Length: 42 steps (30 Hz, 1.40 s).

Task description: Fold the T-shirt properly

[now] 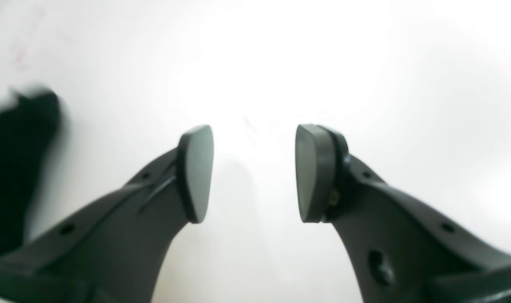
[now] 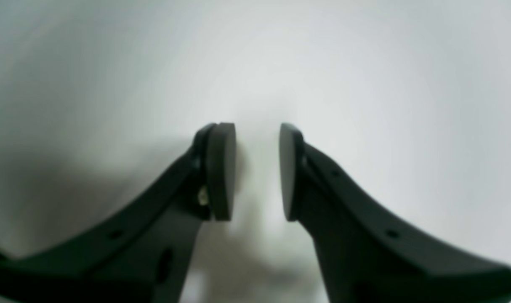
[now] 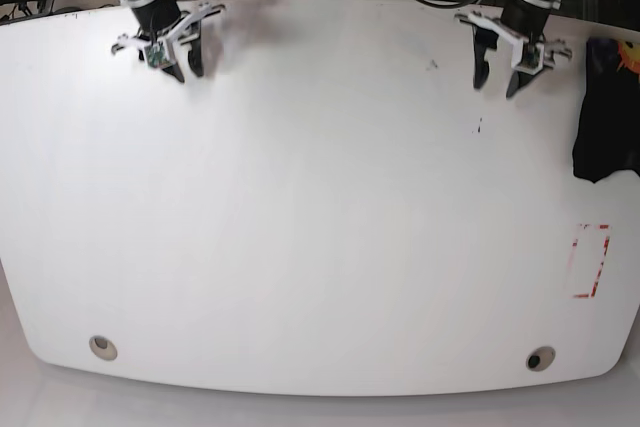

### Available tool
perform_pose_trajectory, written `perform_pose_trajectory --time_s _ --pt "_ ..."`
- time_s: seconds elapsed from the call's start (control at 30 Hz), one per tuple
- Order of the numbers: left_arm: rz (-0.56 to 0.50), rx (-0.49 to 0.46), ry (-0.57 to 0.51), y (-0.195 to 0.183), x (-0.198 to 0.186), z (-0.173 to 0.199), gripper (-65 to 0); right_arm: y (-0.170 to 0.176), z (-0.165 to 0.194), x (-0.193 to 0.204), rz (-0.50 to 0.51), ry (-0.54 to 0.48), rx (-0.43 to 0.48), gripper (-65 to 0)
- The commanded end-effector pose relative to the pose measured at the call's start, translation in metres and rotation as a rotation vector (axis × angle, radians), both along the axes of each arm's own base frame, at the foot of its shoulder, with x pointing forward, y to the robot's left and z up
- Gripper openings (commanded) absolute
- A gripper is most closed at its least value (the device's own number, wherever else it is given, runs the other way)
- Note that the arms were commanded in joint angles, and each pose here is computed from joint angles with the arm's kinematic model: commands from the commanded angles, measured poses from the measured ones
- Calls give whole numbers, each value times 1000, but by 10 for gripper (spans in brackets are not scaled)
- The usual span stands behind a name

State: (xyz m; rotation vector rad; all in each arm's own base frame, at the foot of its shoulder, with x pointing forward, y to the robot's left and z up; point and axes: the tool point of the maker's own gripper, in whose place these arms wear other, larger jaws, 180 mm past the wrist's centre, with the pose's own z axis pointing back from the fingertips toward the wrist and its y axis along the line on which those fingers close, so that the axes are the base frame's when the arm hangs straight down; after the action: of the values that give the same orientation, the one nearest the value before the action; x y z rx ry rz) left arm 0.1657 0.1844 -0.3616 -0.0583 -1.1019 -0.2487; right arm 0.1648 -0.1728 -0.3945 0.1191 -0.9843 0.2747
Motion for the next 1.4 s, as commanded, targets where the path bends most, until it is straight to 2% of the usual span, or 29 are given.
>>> perform_pose_trajectory --time_s 0.0,0.27,0.43,0.57,0.73,0.83,1.0,1.13,1.23,1.37 --pt "21 6 39 -1 -24 5 -363 3 12 -18 -2 -7 27 -485" --pt "62 -21 325 -5 -119 -34 -364 15 -6 -97 -69 176 119 -485" --pt "114 -80 500 -5 -174 -76 -364 20 -39 -152 -129 334 169 -485" --pt "144 -137 627 -5 -209 -117 -364 36 -76 -196 -171 447 245 -485" --pt "96 -188 762 -8 -229 -168 -367 51 -125 -227 -225 566 310 -485" --pt "74 -211 813 -9 -235 -189 -400 52 -149 -235 -254 626 327 -485" --pt "118 -249 873 -15 -230 -224 -411 50 -178 -230 -278 680 338 -485" --pt "154 -174 938 0 -232 -247 -411 41 -198 -228 -321 720 296 -485" --pt "139 -137 972 -5 -221 -263 -411 31 -213 -225 -289 760 235 -485" --pt "180 -117 1038 -8 -226 -278 -410 24 -227 -223 -297 797 187 -485"
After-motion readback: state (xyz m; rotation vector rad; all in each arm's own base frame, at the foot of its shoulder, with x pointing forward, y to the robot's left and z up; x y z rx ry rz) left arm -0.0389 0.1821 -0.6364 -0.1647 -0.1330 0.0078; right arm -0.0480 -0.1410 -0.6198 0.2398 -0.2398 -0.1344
